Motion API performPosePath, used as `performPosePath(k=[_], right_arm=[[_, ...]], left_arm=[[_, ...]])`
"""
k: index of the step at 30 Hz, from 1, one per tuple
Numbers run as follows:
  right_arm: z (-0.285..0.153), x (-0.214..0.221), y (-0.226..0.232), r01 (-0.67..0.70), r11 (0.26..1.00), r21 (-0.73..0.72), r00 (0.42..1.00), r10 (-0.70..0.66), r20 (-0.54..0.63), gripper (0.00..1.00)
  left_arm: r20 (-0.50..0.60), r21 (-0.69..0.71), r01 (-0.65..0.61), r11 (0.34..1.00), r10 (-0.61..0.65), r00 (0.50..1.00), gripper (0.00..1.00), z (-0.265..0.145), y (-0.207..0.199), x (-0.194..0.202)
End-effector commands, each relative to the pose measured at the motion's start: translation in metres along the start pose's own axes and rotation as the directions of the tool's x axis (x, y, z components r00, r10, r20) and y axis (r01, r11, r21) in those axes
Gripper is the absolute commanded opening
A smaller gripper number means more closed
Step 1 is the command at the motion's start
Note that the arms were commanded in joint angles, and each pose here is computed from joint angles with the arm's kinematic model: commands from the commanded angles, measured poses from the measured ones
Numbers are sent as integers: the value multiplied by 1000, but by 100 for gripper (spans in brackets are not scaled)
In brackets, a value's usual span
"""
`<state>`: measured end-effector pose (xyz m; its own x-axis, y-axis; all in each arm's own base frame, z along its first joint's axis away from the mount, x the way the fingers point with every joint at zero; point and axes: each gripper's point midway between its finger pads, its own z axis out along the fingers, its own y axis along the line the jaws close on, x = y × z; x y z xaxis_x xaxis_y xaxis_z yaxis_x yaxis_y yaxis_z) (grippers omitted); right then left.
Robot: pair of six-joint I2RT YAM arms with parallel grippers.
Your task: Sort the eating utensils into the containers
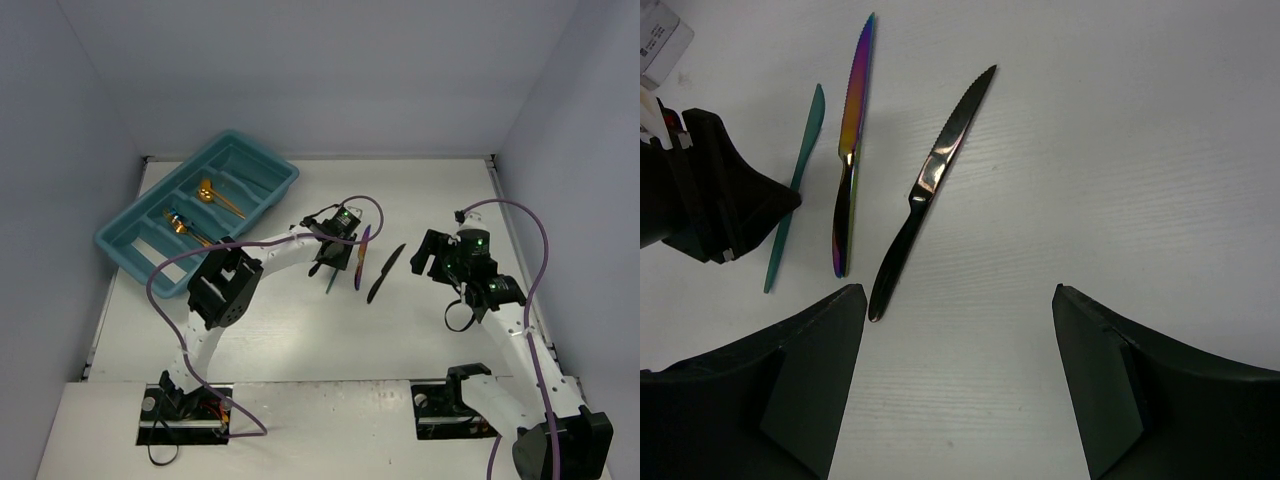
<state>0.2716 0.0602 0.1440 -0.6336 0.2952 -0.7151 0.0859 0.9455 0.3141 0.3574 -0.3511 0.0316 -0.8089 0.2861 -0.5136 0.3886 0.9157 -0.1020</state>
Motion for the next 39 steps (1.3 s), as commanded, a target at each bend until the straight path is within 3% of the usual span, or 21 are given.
performPosePath(k=[1, 12, 23, 27, 34, 37, 39], right_arm=[[1, -9, 5, -4, 1000, -17, 999, 4, 36, 73], [2, -8, 3, -3, 1000, -11, 1000, 3, 29, 73], [2, -8, 3, -3, 1000, -11, 1000, 3, 30, 73], [2, -8, 3, -3, 1000, -10, 1000, 3, 31, 73], [2, -8, 3, -3, 1000, -8, 999, 3, 33, 73], [2, -8, 2, -1, 1000, -6, 999, 1, 34, 73], [2, -8, 2, -4, 1000, -5, 999, 4, 36, 73]], left_arm=[[3, 9, 5, 1000, -5, 1000, 28, -13, -2, 0], [-125, 1, -24, 1000, 24, 992, 22, -28, -3, 60], [-119, -16, -53, 998, 51, 992, 13, -22, -2, 42], [-114, -29, -43, 999, 39, 993, 0, -21, 2, 31], [96, -37, 43, 998, -39, 995, 0, -76, 23, -40], [225, 7, 159, 987, -156, 962, 0, -111, 48, -80], [328, 61, 244, 968, -250, 911, 0, -129, 65, -110]])
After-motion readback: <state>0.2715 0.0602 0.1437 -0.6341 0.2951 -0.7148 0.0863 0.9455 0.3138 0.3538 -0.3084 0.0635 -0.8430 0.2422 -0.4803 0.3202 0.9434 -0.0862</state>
